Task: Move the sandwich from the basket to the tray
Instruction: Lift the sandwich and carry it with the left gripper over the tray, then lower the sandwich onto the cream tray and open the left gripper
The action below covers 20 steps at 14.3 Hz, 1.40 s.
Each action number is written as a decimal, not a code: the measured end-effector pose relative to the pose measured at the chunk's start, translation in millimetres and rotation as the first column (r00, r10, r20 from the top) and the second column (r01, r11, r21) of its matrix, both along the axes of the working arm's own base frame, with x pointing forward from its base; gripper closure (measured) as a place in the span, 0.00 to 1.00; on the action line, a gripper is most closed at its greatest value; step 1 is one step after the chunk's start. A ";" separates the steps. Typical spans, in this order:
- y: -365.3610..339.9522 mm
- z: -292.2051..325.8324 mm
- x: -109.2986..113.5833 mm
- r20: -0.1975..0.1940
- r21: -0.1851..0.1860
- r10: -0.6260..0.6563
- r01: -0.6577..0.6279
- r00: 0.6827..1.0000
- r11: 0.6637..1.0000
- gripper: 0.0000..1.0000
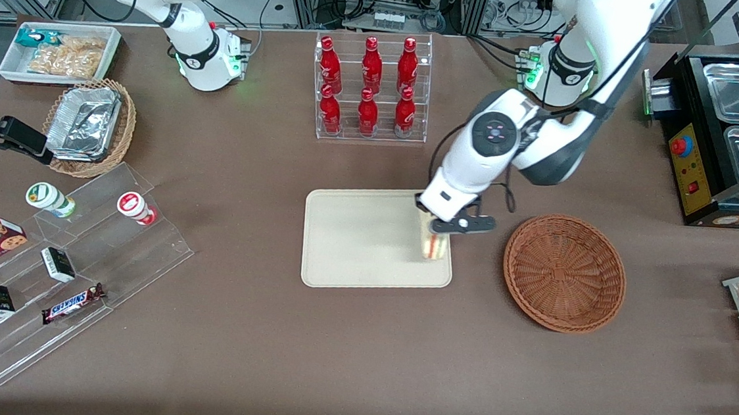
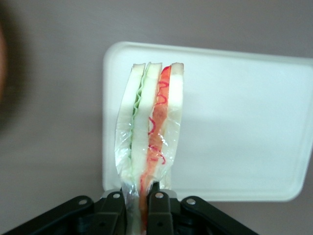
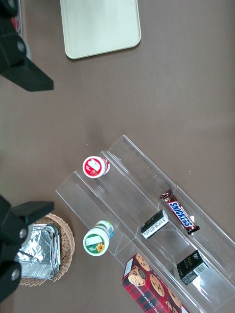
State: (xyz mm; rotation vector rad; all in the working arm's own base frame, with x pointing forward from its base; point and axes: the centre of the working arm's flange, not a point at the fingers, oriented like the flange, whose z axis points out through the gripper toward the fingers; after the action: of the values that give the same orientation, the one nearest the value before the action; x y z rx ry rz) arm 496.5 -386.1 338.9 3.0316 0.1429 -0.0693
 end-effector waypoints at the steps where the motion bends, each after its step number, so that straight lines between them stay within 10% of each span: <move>1: -16.2 -7.2 -2.5 0.005 0.008 -0.019 0.019 1.000 1.000 0.85; 13: -118.6 -79.3 -14.0 -0.044 0.055 -0.051 0.053 0.998 0.997 0.82; 20: -104.0 -82.0 14.5 -0.013 0.053 -0.004 0.005 1.000 0.999 0.18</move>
State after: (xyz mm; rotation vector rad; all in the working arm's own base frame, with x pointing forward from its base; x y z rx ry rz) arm 511.1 -490.1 256.8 3.0846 0.1409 -0.0861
